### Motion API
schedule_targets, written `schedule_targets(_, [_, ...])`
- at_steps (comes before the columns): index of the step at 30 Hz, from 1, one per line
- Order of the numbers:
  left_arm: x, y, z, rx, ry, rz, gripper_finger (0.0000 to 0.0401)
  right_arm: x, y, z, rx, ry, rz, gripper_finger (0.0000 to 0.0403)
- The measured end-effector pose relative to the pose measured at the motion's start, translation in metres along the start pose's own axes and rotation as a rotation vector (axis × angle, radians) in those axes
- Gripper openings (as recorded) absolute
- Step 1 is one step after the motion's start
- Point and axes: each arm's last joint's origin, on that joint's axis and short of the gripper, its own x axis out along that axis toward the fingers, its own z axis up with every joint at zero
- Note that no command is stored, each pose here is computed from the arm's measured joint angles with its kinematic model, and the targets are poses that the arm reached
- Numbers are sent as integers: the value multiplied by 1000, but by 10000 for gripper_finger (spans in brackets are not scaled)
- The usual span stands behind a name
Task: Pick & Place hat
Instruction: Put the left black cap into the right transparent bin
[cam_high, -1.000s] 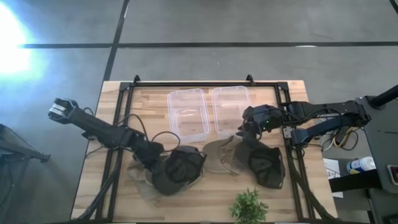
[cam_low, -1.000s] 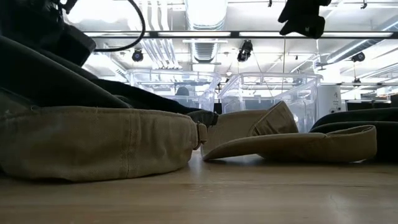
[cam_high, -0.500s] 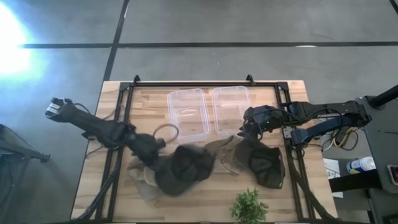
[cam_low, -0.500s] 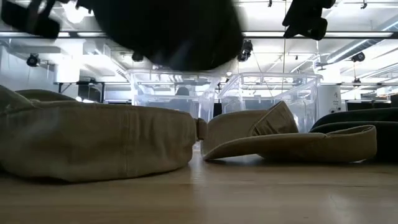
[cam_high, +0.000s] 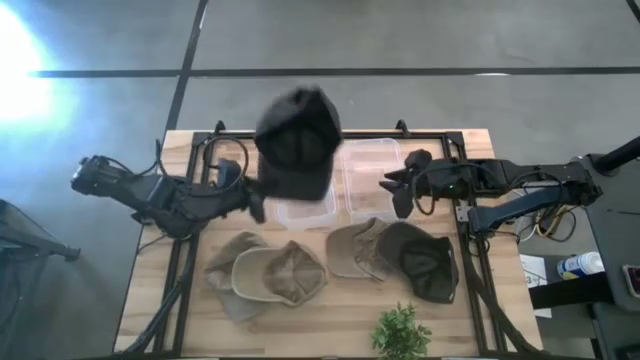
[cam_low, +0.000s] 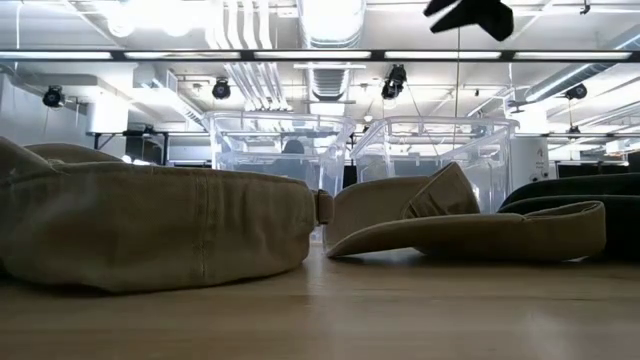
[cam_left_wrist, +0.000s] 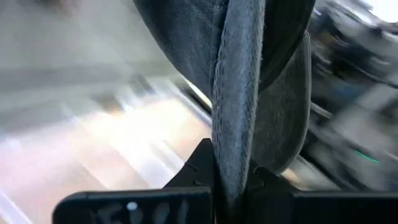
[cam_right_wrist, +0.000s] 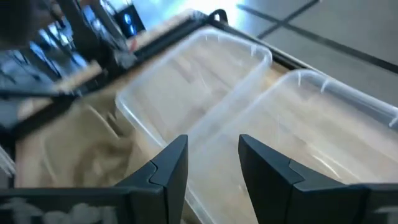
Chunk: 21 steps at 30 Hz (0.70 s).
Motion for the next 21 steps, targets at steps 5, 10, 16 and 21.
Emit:
schedule_targets(5, [27,-2,-1,83,-80,91,8,0,0,9,51,-60,20,139])
schedule_targets(10, [61,-6,-9,119,-103,116,8,5,8,20,119,-164,89,139])
schedule_targets(16, [94,-4,-10,76,-131,106,12,16,11,17,108,-150,69,154])
schedule_targets(21, [109,-3,-12,61,-95,38,14,18,12,18,111,-162,53,191])
